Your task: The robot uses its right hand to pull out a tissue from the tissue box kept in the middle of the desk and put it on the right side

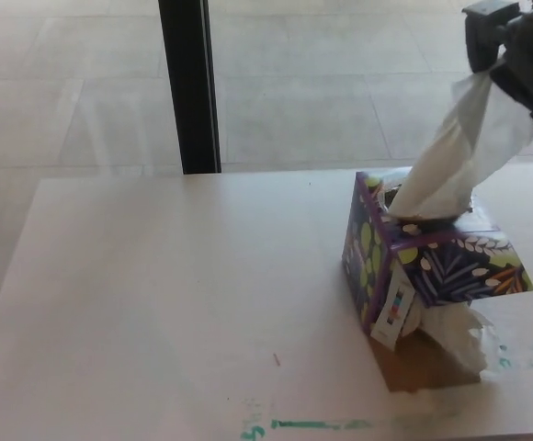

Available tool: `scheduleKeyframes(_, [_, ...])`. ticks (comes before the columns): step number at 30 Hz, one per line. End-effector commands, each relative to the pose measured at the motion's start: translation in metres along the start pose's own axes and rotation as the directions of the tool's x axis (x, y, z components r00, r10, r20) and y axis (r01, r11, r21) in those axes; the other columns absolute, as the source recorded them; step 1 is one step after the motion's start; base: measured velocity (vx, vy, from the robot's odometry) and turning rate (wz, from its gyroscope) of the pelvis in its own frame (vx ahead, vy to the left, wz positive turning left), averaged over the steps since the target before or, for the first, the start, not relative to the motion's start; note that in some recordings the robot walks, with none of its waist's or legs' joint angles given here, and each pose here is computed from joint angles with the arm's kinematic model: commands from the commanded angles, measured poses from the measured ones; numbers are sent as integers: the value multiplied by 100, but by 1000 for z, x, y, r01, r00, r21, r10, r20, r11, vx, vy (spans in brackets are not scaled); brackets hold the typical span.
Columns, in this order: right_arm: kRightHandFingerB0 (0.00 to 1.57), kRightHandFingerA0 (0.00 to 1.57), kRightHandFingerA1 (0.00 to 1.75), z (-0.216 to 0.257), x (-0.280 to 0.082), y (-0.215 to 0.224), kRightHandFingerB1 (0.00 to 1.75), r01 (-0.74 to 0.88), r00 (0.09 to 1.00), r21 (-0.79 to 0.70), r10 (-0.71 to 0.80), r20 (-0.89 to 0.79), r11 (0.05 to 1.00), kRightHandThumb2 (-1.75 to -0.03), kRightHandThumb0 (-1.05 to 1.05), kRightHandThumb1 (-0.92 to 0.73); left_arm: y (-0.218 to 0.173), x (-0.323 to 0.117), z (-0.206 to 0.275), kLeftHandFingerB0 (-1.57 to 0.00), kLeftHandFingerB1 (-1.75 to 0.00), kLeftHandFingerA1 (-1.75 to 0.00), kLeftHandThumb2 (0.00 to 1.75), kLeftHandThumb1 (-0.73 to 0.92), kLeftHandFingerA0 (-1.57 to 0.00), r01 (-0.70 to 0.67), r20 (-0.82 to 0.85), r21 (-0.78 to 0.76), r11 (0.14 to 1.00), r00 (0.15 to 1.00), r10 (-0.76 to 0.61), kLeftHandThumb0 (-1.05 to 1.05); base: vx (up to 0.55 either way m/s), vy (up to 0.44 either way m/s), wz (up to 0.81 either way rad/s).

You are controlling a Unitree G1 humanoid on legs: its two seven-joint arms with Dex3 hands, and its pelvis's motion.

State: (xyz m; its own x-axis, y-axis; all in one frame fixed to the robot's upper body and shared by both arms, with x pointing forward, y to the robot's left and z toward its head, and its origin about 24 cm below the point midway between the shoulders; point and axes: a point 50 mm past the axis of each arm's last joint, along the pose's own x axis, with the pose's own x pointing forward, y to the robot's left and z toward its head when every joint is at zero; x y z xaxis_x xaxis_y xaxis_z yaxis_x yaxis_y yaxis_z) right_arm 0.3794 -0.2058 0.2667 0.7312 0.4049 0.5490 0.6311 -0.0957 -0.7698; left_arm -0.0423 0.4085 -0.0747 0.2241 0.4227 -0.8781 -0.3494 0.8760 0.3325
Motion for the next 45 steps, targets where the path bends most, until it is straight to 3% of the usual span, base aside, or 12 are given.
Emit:
scheduleKeyframes(1, [77, 90, 174, -19, 2, -14, 150, 29, 1000, -83, -30, -2, 996, -107, -21, -48, 6, -3, 0, -50, -44, -49, 72, 92, -62, -20, 6, 2, 1000, 1000, 20, -85, 0, 0, 0])
scheduleKeyframes(3, [77, 91, 174, -27, 0, -18, 152, 29, 1000, -112, -30, -7, 993, -109, -23, -46, 9, -4, 0, -42, -48, -54, 88, 79, -55, -21, 8, -7, 1000, 1000, 21, -90, 0, 0, 0])
scheduleKeyframes(13, [86, 94, 166, -53, -5, -33, 130, 47, 998, -217, -56, -36, 975, -98, -22, -49, 13, -8, -6, -46, -44, -50, 74, 92, -58, -20, -10, 15, 1000, 1000, 20, -86, 0, 0, 0])
scheduleKeyframes(15, [74, 87, 169, -65, -6, -43, 153, 51, 994, -238, -71, -77, 970, -97, -21, -50, 13, -8, -7, -47, -44, -51, 73, 92, -58, -24, -14, -1, 1000, 1000, 23, -87, 0, 0, 0])
scheduleKeyframes(17, [75, 101, 164, -75, -6, -53, 140, 64, 992, -293, -92, -84, 954, -101, -24, -50, 13, -8, -8, -49, -44, -52, 71, 92, -59, -27, -13, -7, 1000, 1000, 27, -87, 0, 0, 0])
scheduleKeyframes(20, [78, 89, 168, -85, -7, -64, 144, 49, 990, -304, -86, -110, 952, -97, -21, -48, 15, -9, -10, -48, -44, -50, 72, 92, -59, -35, -22, 3, 999, 999, 35, -86, 0, 0, 0])
scheduleKeyframes(21, [72, 100, 167, -89, -7, -66, 139, 39, 988, -308, -82, -128, 951, -98, -22, -53, 17, -10, -11, -48, -44, -51, 72, 92, -61, -37, -26, 4, 999, 999, 37, -86, 0, 0, 0])
scheduleKeyframes(22, [74, 87, 171, -93, -8, -70, 148, 45, 987, -319, -91, -133, 947, -95, -21, -48, 17, -10, -11, -49, -44, -50, 72, 92, -61, -38, -27, 4, 999, 999, 38, -86, 0, 0, 0])
scheduleKeyframes(32, [80, 93, 173, -113, -11, -88, 155, 82, 975, -394, -156, -159, 915, -105, -20, -37, 18, -10, -12, -49, -45, -50, 72, 92, -60, -46, -31, 9, 999, 998, 46, -84, 0, 0, 0])
scheduleKeyframes(38, [72, 86, 175, -96, -18, -60, 153, 11, 992, -303, -48, -116, 953, -79, -22, -52, 17, -10, -13, -47, -45, -49, 74, 92, -59, -36, -33, 15, 999, 999, 36, -84, 0, 0, 0])
scheduleKeyframes(44, [78, 91, 163, -73, -31, -29, 134, -29, 999, -227, 18, -49, 973, -85, -24, -54, 14, -9, -13, -49, -43, -48, 73, 92, -60, -38, -32, 18, 999, 999, 38, -85, 0, 0, 0])
scheduleKeyframes(45, [77, 90, 164, -67, -34, -21, 134, -45, 998, -221, 36, -45, 974, -83, -24, -55, 13, -9, -13, -48, -49, -54, 90, 78, -59, -39, -27, 18, 999, 999, 39, -93, 0, 0, 0])
